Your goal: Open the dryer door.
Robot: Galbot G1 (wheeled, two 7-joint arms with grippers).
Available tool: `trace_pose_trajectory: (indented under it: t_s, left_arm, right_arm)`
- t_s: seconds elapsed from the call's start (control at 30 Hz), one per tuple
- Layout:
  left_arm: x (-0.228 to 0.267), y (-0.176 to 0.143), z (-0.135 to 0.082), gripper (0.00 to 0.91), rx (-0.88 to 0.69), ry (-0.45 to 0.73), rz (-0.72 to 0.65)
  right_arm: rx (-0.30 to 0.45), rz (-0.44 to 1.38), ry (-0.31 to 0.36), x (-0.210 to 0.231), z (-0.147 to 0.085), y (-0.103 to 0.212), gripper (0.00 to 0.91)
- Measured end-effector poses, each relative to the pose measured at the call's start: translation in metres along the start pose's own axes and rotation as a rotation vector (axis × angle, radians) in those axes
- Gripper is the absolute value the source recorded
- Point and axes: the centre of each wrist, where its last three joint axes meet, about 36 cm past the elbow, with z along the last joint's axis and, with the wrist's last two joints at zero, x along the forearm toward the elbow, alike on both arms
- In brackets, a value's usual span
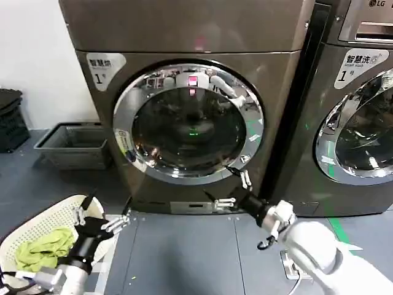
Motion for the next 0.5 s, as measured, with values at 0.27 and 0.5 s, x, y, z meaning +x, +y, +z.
trace_pose_trajectory:
  t_s: [0.27, 0.5]
  left_arm:
    - [0.001, 0.000, 0.000, 0.907, -0.001, 0.002, -0.001]
    - [0.002, -0.001, 0.000, 0.907, -0.002, 0.001, -0.003]
  right_arm:
    - [-0.018, -0.022, -0.019, -0.030, -0.009, 0.003, 0.907]
    - [-0.012, -0.036, -0.022, -0.058, -0.015, 0.004, 0.907]
